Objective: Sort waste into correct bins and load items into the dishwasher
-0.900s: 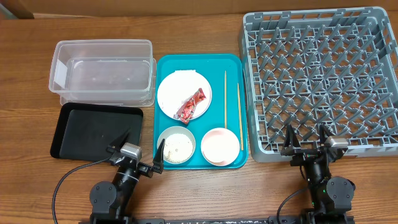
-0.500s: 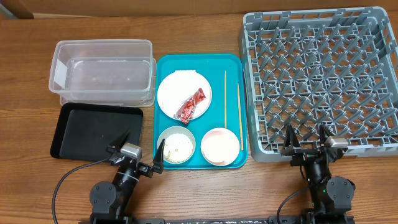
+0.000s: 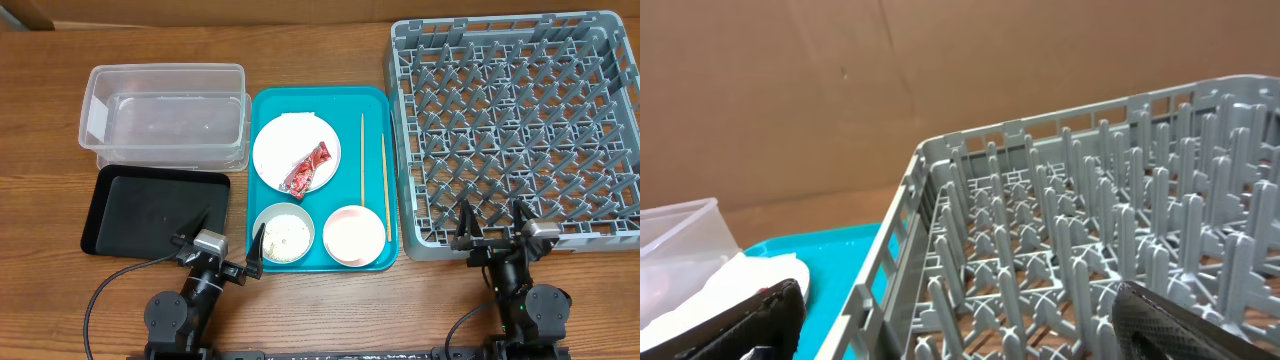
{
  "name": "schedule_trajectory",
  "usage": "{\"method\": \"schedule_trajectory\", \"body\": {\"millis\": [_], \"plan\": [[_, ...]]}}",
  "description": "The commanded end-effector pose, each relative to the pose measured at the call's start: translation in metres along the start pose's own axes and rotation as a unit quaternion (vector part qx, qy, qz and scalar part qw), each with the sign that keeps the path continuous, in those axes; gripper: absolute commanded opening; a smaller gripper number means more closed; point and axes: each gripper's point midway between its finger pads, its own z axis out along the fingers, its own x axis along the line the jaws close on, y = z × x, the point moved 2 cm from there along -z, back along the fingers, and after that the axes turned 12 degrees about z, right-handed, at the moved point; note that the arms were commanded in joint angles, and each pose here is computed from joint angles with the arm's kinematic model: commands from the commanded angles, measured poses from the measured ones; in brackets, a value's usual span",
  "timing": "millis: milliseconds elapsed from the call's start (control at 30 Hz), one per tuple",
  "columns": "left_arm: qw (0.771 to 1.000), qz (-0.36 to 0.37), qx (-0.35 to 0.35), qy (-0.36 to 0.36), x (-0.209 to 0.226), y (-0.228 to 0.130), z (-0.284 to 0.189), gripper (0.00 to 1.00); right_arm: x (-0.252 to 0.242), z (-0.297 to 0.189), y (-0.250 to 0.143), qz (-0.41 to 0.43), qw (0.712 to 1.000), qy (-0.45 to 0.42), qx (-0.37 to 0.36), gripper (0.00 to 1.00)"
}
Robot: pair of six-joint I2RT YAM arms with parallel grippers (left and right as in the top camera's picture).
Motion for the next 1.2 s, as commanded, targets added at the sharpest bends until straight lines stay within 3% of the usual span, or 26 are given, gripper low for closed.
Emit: {"method": "schedule_trajectory", "body": {"millis": [0, 467, 667, 867, 933, 1167], "plan": [[1.000, 0.007, -0.003, 0.002, 0.001, 0.000, 0.000, 1.00, 0.001, 0.000, -0.003, 0.000, 1.000, 0.008, 0.003, 1.00], [1.000, 0.007, -0.003, 0.002, 0.001, 0.000, 0.000, 1.00, 0.011, -0.001, -0.003, -0.001, 0.999, 0.036, 0.010, 1.00], [1.000, 0.007, -0.003, 0.002, 0.001, 0.000, 0.000, 1.00, 0.039, -0.012, 0.023, -0.005, 0.996, 0.086, 0.010, 1.00], [1.000, 0.007, -0.003, 0.002, 0.001, 0.000, 0.000, 1.00, 0.066, -0.034, 0.078, -0.009, 0.996, 0.090, 0.000, 1.00], [1.000, 0.007, -0.003, 0.002, 0.001, 0.000, 0.000, 1.00, 0.072, -0.039, 0.088, -0.003, 0.997, 0.078, 0.026, 1.00], [1.000, 0.007, -0.003, 0.002, 0.001, 0.000, 0.000, 1.00, 0.103, -0.043, 0.113, 0.049, 0.965, 0.034, 0.254, 1.00]]}}
